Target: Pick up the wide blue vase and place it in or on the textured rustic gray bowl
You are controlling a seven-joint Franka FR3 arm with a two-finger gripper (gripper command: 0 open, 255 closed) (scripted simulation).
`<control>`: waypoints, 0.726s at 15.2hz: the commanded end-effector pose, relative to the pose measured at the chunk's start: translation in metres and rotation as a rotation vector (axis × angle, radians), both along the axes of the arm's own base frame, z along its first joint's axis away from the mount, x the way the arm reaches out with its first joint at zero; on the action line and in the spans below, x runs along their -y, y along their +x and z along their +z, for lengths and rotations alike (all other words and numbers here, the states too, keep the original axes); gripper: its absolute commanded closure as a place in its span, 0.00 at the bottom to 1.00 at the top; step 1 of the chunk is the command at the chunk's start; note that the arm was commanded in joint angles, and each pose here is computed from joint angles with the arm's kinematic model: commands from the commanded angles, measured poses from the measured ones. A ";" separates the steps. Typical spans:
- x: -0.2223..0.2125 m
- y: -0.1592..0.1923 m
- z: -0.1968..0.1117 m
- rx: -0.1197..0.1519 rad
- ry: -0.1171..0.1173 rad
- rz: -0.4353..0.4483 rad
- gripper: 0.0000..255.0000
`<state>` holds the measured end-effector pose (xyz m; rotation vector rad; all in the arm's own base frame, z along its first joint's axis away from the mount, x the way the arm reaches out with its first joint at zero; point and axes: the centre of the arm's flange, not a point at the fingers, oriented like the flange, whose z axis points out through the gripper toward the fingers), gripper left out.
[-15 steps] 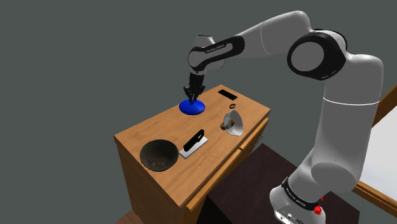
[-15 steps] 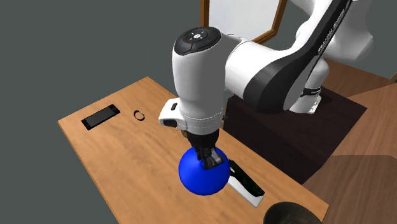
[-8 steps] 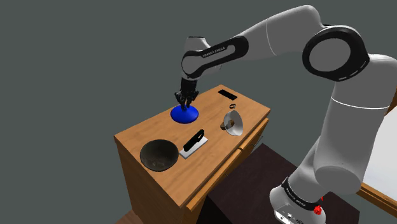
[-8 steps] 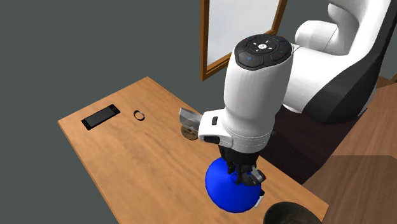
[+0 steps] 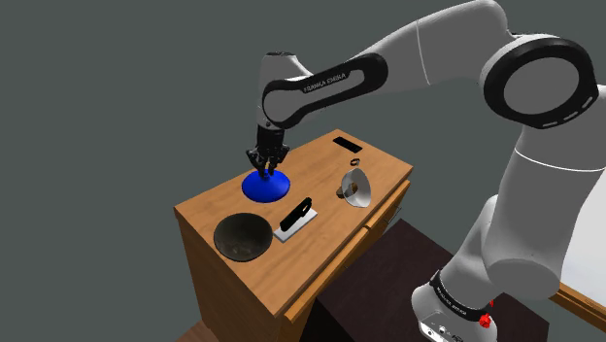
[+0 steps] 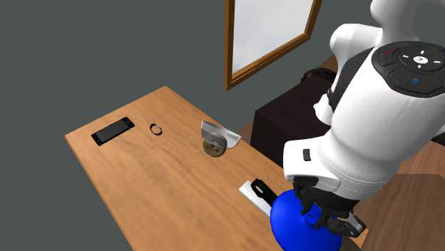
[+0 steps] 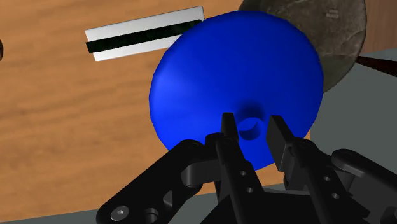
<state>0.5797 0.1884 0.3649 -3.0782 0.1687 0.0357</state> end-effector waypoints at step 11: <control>-0.104 -0.042 -0.009 0.000 0.000 -0.002 1.00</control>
